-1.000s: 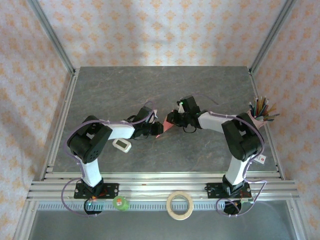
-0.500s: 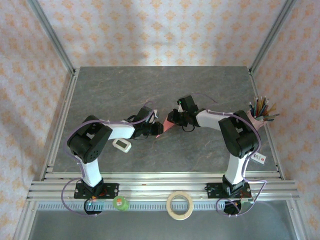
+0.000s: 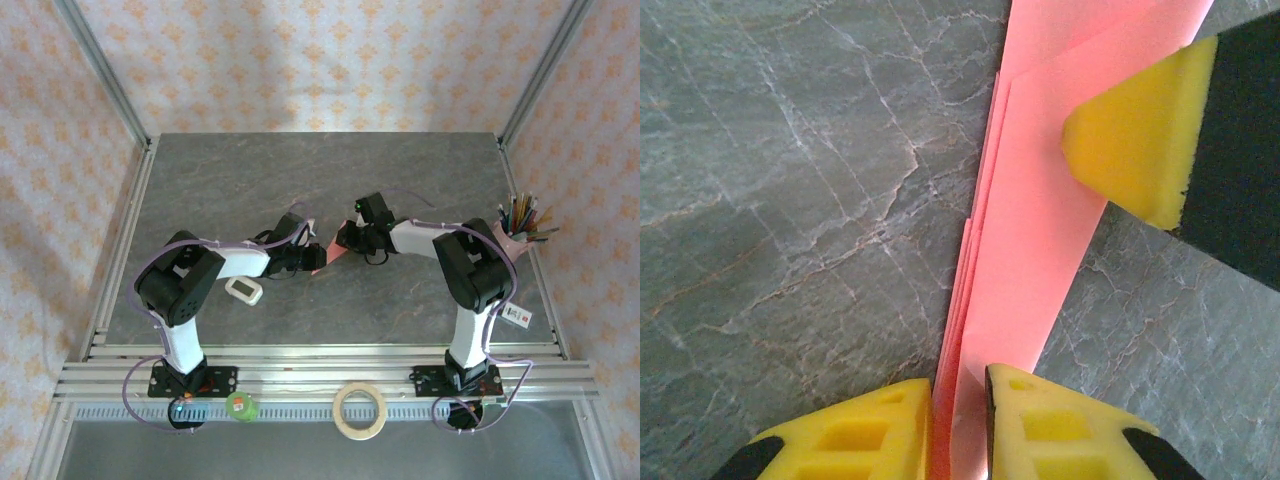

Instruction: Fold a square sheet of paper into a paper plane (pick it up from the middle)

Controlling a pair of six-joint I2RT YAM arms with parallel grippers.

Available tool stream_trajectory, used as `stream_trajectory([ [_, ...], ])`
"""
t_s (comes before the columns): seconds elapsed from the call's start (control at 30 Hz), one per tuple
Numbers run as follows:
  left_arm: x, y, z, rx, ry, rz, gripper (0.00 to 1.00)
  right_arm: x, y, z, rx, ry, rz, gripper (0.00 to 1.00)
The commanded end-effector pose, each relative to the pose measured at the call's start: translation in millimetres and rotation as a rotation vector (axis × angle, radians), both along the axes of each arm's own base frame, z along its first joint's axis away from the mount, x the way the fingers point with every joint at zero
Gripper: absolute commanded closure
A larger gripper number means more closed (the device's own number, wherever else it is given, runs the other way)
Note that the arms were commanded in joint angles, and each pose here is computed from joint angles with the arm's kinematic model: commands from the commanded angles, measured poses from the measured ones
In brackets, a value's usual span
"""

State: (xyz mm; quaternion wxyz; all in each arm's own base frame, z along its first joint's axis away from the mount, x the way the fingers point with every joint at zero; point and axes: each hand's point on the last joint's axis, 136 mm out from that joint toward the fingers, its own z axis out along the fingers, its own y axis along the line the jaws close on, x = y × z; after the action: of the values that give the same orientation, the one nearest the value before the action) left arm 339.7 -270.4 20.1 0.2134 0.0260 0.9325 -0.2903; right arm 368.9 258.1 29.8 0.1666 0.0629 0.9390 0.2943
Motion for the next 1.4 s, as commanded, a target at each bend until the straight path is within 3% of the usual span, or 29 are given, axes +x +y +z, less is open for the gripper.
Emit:
stream_trajectory([
  [0.0,-14,7,-37,0.091,0.065,-0.020,0.81,8,0,1,-0.032,-0.020,0.005,0.77],
  [0.9,-19,9,-42,0.095,0.073,-0.023,0.88,10,14,3,0.011,-0.038,0.083,0.77],
  [1.37,-20,9,-43,0.095,0.073,-0.025,0.91,8,6,-16,-0.061,0.009,0.077,0.77],
])
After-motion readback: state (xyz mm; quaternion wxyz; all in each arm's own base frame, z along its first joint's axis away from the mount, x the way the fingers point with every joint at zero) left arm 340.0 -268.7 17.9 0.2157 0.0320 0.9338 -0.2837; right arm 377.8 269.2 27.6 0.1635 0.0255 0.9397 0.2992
